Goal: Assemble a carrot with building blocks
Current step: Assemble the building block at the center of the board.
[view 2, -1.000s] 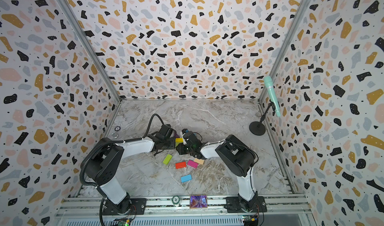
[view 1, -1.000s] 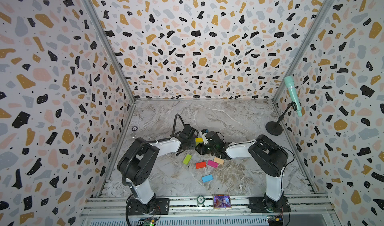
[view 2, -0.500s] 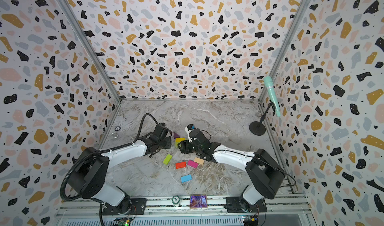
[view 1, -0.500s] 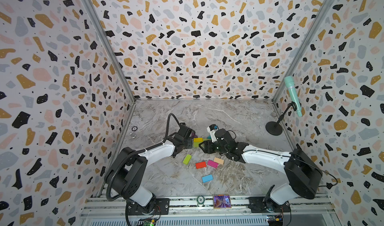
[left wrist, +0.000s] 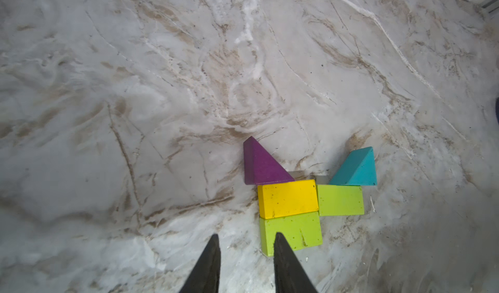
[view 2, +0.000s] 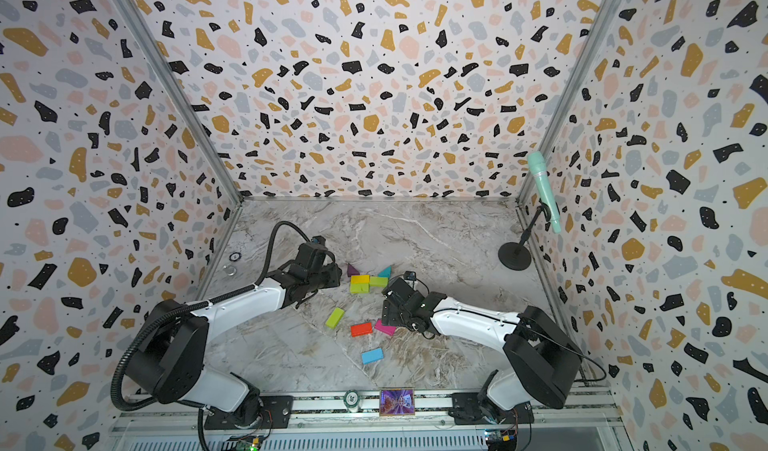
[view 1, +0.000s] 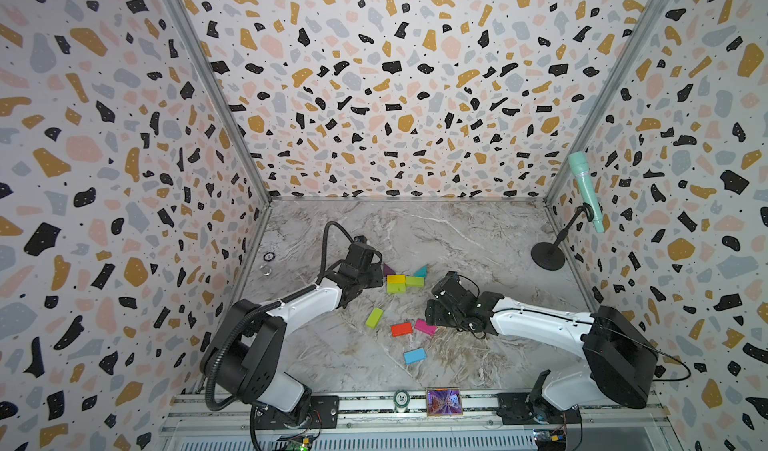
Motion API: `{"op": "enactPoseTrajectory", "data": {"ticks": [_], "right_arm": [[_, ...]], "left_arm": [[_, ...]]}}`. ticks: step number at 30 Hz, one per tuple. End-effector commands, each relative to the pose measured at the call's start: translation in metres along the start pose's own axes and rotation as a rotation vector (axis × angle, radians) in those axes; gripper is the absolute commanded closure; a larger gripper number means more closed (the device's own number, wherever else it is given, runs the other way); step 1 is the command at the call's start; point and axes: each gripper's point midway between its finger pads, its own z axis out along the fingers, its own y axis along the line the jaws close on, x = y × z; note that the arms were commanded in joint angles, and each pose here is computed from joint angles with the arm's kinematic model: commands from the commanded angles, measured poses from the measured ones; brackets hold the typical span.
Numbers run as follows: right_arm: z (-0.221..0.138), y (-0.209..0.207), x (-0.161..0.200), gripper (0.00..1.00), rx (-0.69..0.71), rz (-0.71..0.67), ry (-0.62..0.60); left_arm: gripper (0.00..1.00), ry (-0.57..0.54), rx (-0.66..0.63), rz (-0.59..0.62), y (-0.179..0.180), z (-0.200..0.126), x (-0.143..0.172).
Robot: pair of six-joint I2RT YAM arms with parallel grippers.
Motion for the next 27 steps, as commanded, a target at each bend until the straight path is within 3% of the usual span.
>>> {"op": "enactPoseTrajectory", "data": {"ticks": [1,13,22,27], "right_arm": [[-0.003,-0.004,0.002,0.13,0.055,0.092,0.013],[0.005,0.005,0.008,0.14,0.069,0.19,0.035],[0.018,0.005,0.013,0.32,0.137,0.242,0.076],[0.025,0.003,0.017,0.36,0.148,0.269,0.096]], "left_arm": [[0.65,-0.015,0.069,-0.003,-0.008,0.005,-0.002],[0.65,0.015,0.15,-0.008,-0.012,0.011,0.009],[0.65,0.035,0.198,-0.021,-0.016,0.012,0.018],[0.65,0.037,0.224,-0.024,-0.02,0.01,0.017]]}}
